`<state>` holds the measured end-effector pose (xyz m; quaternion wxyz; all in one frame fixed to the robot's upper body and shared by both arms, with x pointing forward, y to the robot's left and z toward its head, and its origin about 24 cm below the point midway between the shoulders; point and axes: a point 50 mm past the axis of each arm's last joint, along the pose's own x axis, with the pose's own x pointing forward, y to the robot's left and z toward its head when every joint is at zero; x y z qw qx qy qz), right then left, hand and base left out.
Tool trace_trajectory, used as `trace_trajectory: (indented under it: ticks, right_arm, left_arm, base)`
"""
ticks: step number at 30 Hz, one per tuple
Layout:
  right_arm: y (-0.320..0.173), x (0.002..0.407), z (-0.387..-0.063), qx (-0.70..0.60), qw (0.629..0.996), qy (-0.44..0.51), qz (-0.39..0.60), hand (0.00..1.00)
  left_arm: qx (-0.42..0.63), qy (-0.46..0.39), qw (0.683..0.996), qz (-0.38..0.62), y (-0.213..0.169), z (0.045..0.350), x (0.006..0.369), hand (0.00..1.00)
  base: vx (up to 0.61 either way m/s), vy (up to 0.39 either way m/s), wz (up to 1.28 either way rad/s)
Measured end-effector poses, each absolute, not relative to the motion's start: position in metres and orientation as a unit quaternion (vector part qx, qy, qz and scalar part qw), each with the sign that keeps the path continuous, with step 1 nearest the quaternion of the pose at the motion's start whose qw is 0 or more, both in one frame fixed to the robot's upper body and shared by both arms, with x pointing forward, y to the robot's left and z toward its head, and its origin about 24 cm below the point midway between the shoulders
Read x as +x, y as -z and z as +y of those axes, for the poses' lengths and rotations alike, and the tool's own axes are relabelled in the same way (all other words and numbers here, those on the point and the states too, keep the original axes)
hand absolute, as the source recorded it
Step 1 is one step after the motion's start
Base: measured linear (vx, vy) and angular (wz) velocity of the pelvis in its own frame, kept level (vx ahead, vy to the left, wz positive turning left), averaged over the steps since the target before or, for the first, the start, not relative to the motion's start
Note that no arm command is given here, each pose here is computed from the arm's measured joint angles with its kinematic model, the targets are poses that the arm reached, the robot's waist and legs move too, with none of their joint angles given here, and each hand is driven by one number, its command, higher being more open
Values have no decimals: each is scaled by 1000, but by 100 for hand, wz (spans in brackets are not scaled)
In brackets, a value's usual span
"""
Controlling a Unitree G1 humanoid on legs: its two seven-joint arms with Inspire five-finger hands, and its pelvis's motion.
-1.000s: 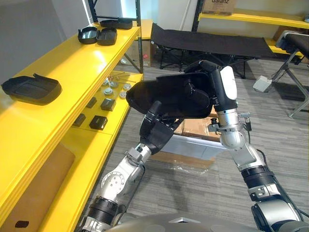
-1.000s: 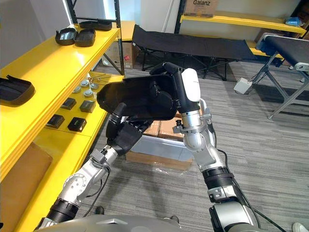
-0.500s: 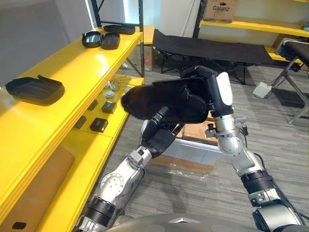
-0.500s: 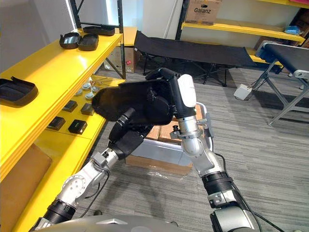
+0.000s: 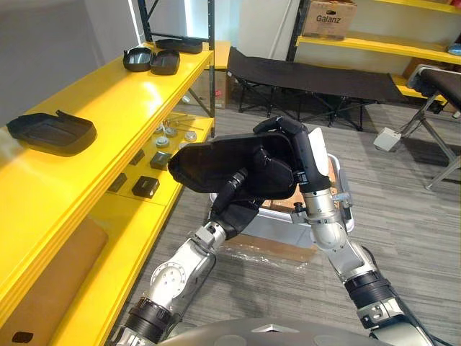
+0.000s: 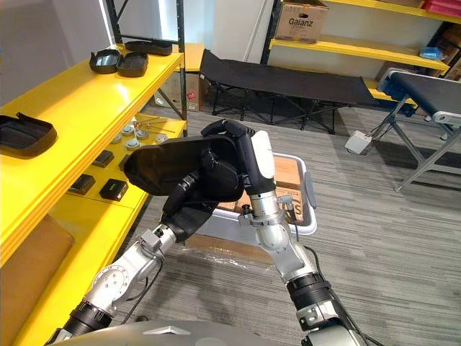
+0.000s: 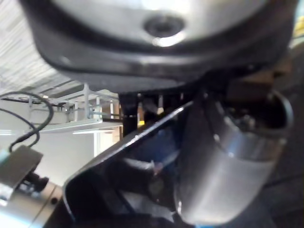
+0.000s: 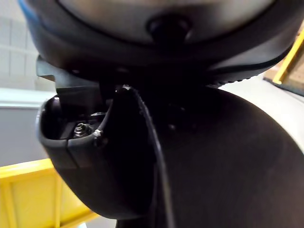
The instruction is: Walk over and take three plastic housings, then place them on the shelf
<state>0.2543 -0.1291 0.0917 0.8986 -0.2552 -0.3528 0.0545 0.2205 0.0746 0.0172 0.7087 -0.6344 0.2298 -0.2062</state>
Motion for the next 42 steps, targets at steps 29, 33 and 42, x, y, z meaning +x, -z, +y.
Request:
trace_trajectory:
  ticks: [29, 33, 42]
  right_arm:
    - [-33, 228, -111, -245, 938, -95, -227, 100]
    - [-31, 227, -111, -251, 938, -102, -217, 100]
    - [-33, 228, -111, -248, 939, -96, -220, 100]
  left_arm:
    - [-422, 25, 905, 40, -38, 128, 234, 0]
    - [-310, -44, 949, 27, -38, 140, 236, 0]
    - [-81, -213, 974, -14, -44, 181, 233, 0]
  base:
    - [0, 0, 0]
    - [0, 0, 0]
    - [0, 0, 0]
